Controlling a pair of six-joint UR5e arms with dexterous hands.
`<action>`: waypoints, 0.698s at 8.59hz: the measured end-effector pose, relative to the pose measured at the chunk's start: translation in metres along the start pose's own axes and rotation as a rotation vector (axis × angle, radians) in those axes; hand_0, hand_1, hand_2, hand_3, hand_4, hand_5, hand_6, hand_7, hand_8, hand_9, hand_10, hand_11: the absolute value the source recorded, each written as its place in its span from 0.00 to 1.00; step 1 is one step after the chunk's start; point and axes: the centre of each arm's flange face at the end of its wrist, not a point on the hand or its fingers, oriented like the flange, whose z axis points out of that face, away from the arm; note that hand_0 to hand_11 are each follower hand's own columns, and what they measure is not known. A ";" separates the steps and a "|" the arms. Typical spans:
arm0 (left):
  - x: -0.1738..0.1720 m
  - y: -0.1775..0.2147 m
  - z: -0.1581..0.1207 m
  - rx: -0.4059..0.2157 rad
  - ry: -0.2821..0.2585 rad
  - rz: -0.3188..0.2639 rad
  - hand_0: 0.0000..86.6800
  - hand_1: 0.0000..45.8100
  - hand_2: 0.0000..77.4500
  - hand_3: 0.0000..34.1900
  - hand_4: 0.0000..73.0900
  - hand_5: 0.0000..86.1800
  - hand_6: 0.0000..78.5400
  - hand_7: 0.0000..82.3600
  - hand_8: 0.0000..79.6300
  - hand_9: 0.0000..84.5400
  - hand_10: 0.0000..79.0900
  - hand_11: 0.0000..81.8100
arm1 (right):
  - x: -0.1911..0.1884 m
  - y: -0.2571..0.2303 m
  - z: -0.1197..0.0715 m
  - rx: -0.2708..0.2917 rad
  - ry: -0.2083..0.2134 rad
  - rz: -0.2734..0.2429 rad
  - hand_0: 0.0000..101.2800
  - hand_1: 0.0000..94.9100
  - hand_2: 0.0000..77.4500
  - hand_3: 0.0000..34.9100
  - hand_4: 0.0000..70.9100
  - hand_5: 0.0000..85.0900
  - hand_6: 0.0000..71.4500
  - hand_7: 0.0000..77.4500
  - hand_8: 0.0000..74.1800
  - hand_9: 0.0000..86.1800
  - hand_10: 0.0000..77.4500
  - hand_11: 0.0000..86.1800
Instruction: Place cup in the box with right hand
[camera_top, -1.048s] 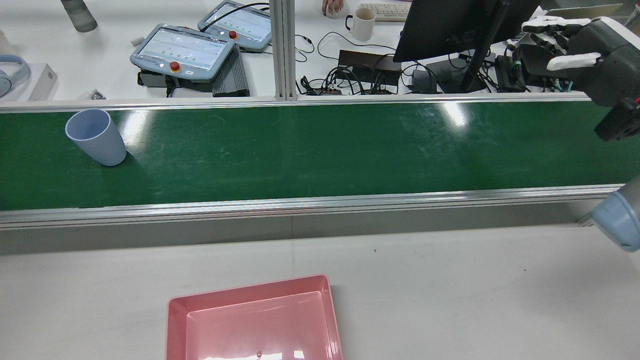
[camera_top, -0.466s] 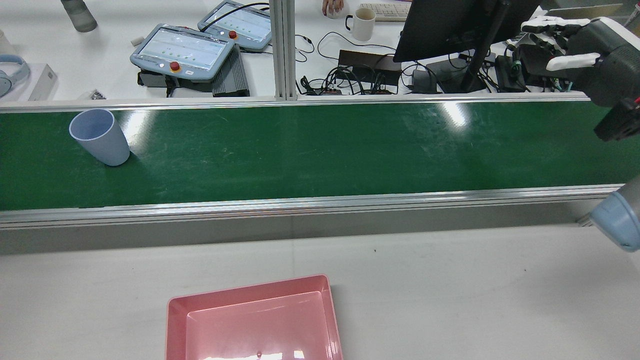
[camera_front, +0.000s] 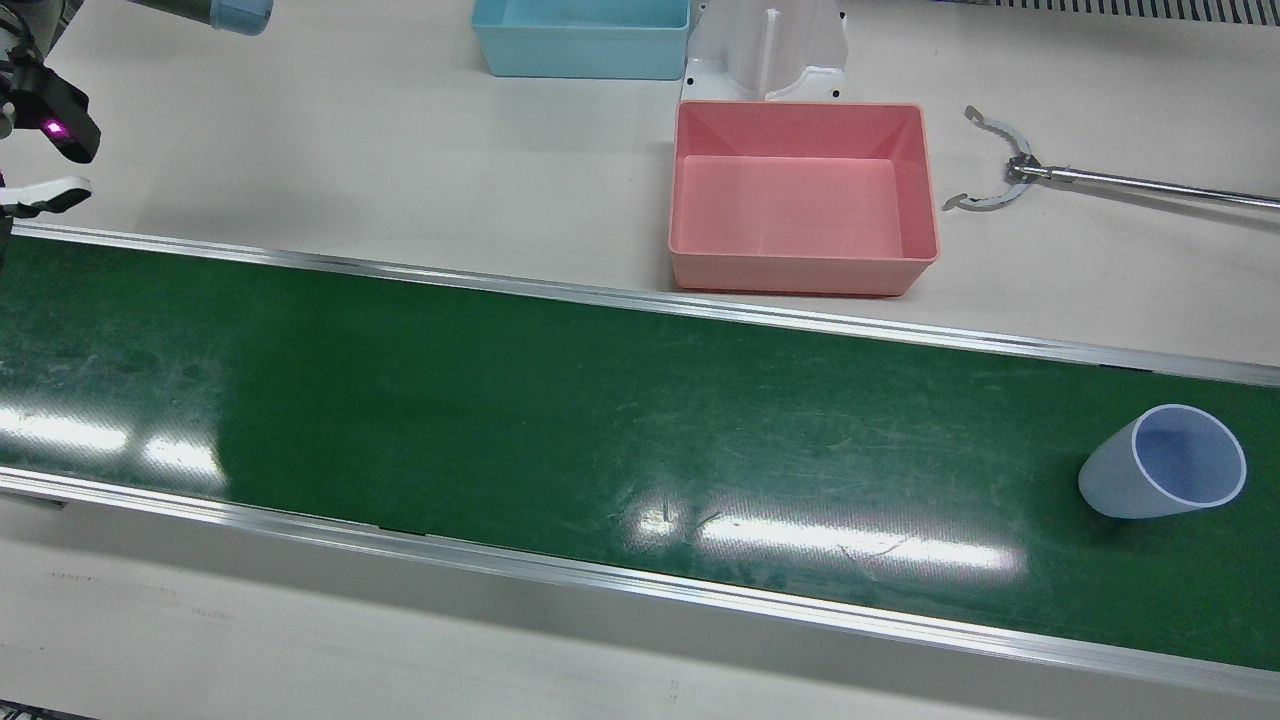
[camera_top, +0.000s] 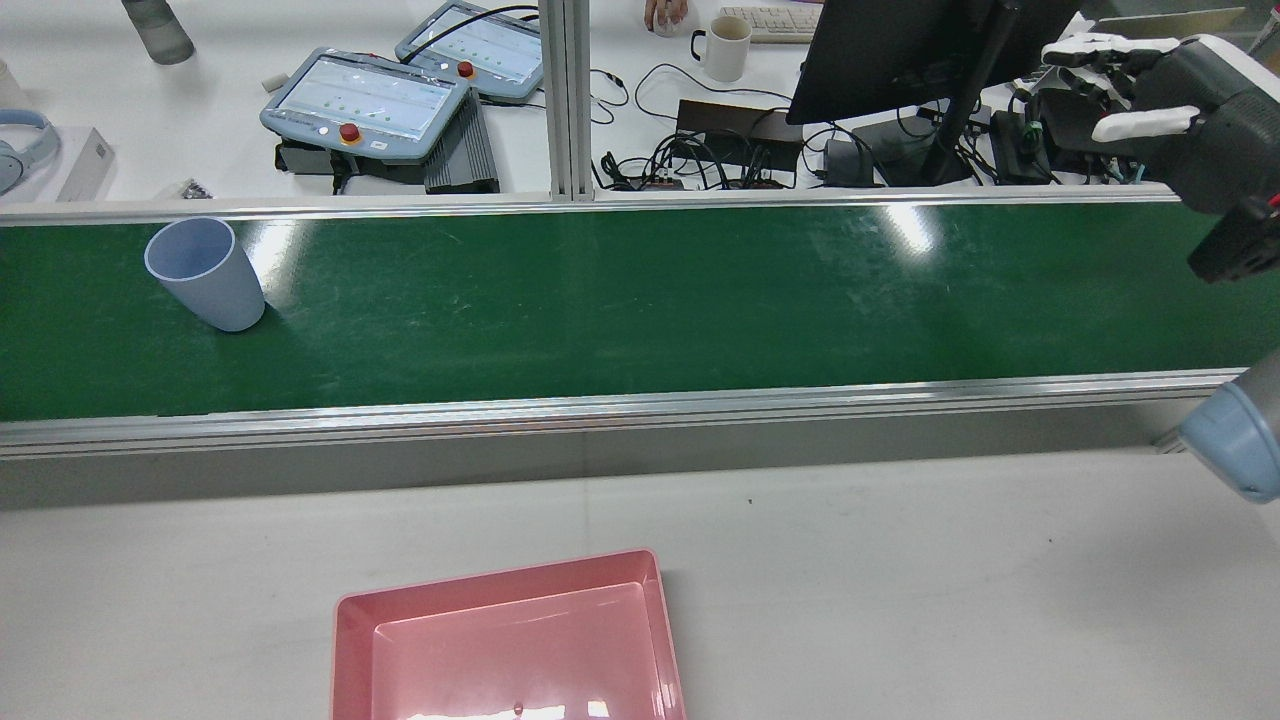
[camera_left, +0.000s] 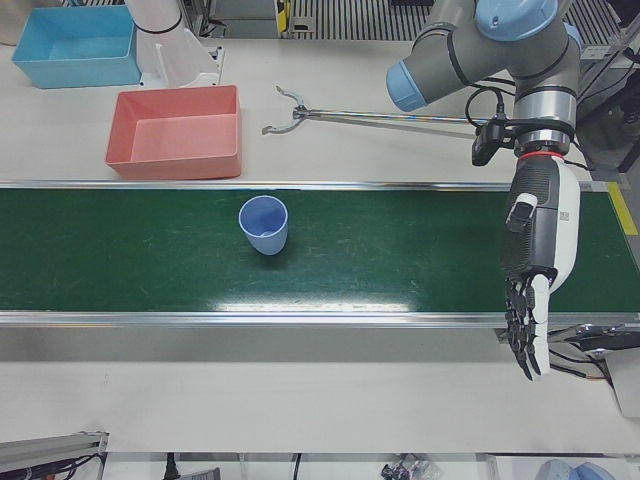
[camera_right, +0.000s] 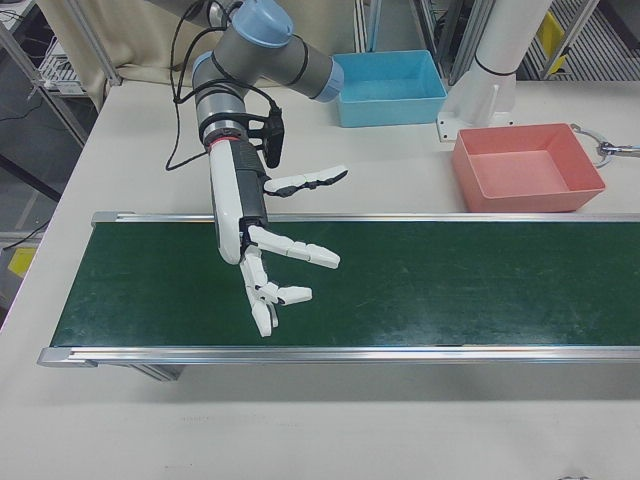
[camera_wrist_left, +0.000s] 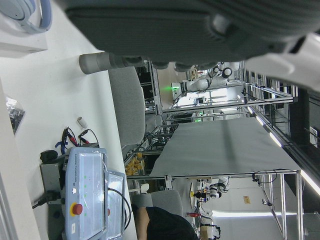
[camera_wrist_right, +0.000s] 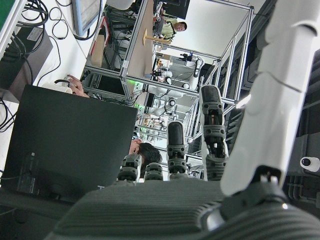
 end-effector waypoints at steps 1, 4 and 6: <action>0.000 0.000 0.000 0.000 0.000 0.000 0.00 0.01 0.01 0.00 0.00 0.00 0.00 0.00 0.00 0.01 0.00 0.00 | 0.000 0.000 0.000 0.000 0.000 0.000 0.55 0.13 0.01 0.00 0.48 0.06 0.12 0.54 0.01 0.10 0.08 0.13; 0.000 0.000 0.000 0.000 0.000 0.000 0.00 0.01 0.01 0.00 0.00 0.00 0.00 0.00 0.00 0.01 0.00 0.00 | 0.000 0.001 0.000 -0.002 -0.001 0.000 0.55 0.13 0.01 0.00 0.48 0.06 0.13 0.56 0.01 0.10 0.08 0.13; 0.000 0.000 0.000 0.001 0.000 0.000 0.00 0.01 0.01 0.00 0.00 0.00 0.00 0.00 0.00 0.01 0.00 0.00 | 0.000 0.001 -0.001 -0.002 -0.001 0.000 0.55 0.13 0.01 0.00 0.48 0.06 0.13 0.54 0.01 0.10 0.08 0.13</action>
